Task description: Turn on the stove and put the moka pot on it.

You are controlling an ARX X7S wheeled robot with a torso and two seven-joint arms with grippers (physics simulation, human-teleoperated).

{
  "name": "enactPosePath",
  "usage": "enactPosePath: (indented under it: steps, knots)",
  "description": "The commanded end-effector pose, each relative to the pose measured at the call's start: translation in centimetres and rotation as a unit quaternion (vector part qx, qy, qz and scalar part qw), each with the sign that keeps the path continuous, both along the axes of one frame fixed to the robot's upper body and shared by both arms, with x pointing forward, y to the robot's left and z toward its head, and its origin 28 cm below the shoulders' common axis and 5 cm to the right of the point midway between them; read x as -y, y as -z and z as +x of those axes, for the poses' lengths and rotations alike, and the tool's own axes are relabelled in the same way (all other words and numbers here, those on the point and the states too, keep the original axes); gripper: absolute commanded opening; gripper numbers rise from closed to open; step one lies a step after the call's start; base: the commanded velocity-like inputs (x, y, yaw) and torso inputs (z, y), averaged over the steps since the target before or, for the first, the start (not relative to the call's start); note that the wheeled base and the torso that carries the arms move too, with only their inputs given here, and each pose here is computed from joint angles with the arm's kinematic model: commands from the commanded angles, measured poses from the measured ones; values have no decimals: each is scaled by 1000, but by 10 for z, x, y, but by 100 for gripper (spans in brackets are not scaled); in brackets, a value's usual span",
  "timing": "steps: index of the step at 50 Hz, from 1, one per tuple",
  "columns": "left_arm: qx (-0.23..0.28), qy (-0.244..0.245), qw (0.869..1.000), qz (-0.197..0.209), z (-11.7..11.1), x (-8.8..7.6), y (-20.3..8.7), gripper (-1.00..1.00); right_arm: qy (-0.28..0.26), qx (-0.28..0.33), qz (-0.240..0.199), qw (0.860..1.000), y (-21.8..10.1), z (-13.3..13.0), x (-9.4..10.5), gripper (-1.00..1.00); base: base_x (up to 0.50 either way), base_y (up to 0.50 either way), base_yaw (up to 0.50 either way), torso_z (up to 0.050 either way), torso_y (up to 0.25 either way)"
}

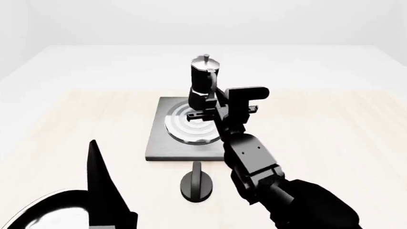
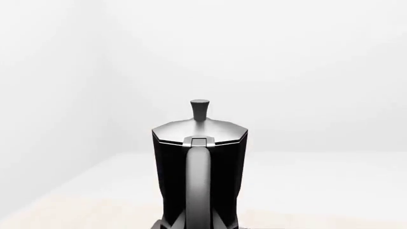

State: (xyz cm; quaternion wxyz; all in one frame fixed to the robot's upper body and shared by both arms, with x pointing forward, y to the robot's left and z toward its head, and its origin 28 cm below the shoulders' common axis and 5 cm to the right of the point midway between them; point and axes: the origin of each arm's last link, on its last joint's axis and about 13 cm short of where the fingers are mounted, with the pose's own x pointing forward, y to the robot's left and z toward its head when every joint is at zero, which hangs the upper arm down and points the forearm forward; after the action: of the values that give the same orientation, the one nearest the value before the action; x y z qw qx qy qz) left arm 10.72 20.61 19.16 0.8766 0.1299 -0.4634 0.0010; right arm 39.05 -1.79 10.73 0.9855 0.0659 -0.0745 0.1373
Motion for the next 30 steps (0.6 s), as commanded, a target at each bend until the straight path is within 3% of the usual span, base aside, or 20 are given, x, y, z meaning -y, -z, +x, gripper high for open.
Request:
enactPosePath:
  steps: [1,11,30]
  knots:
    - [-5,-1,1000,0,0,-1,1,100,-10,36,-28,999,-11,-2,-13,-100,0,0,0,0,0]
    - [-11,-7,1000,6,1,0,2,100,21,71,-72,995,-10,-2,-12,-100,0,0,0,0,1]
    - [-18,-9,1000,9,2,1,3,100,25,66,-51,996,-10,-2,-11,-100,0,0,0,1,-31]
